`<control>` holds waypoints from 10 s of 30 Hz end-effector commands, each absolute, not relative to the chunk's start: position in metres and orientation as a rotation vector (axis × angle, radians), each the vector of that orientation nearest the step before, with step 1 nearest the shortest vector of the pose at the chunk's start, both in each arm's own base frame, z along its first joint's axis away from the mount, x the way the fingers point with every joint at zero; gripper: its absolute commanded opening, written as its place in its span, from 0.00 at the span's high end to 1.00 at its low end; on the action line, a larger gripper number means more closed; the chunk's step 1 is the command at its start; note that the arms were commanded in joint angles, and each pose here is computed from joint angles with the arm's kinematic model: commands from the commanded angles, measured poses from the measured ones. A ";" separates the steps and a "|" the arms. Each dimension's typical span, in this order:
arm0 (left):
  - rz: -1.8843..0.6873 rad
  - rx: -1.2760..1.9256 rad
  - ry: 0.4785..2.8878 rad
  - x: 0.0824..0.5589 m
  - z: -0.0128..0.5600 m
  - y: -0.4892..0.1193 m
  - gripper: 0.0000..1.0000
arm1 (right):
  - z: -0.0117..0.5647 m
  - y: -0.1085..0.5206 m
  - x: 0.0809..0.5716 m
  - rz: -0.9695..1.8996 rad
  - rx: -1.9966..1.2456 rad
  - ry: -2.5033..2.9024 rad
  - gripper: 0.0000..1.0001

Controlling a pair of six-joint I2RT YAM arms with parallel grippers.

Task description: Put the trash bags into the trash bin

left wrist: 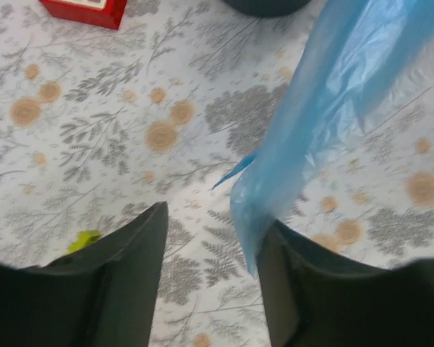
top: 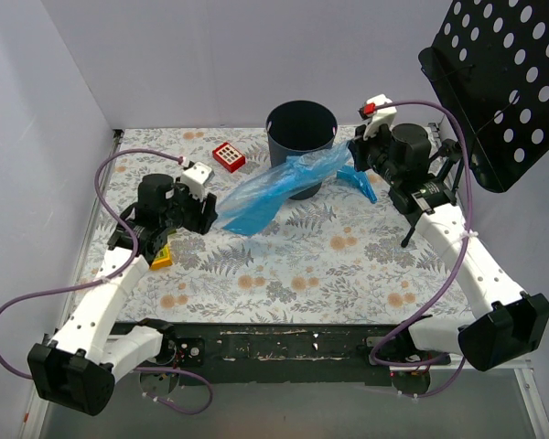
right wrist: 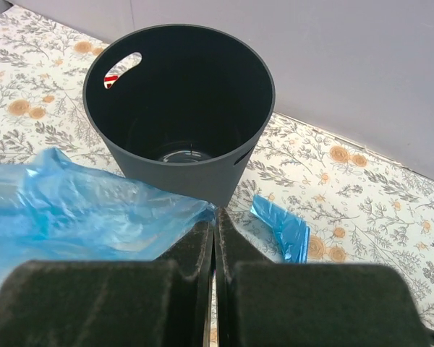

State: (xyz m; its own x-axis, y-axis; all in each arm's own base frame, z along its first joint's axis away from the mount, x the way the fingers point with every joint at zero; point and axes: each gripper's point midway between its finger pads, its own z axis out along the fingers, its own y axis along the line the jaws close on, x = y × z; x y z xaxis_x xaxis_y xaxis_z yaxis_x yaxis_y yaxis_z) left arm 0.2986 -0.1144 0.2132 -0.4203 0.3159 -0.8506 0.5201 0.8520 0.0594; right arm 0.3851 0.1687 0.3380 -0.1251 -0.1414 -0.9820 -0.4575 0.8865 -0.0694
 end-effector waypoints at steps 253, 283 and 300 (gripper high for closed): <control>-0.976 0.064 1.931 0.342 0.336 -0.161 0.03 | 0.475 0.271 0.291 0.490 -0.589 1.328 0.99; -0.769 0.231 2.130 0.374 0.302 -0.110 1.00 | 0.313 0.308 0.356 0.422 -1.174 1.504 0.99; 0.026 0.914 0.560 0.336 0.599 -0.173 1.00 | 0.574 0.329 0.356 -0.024 -0.854 0.440 0.99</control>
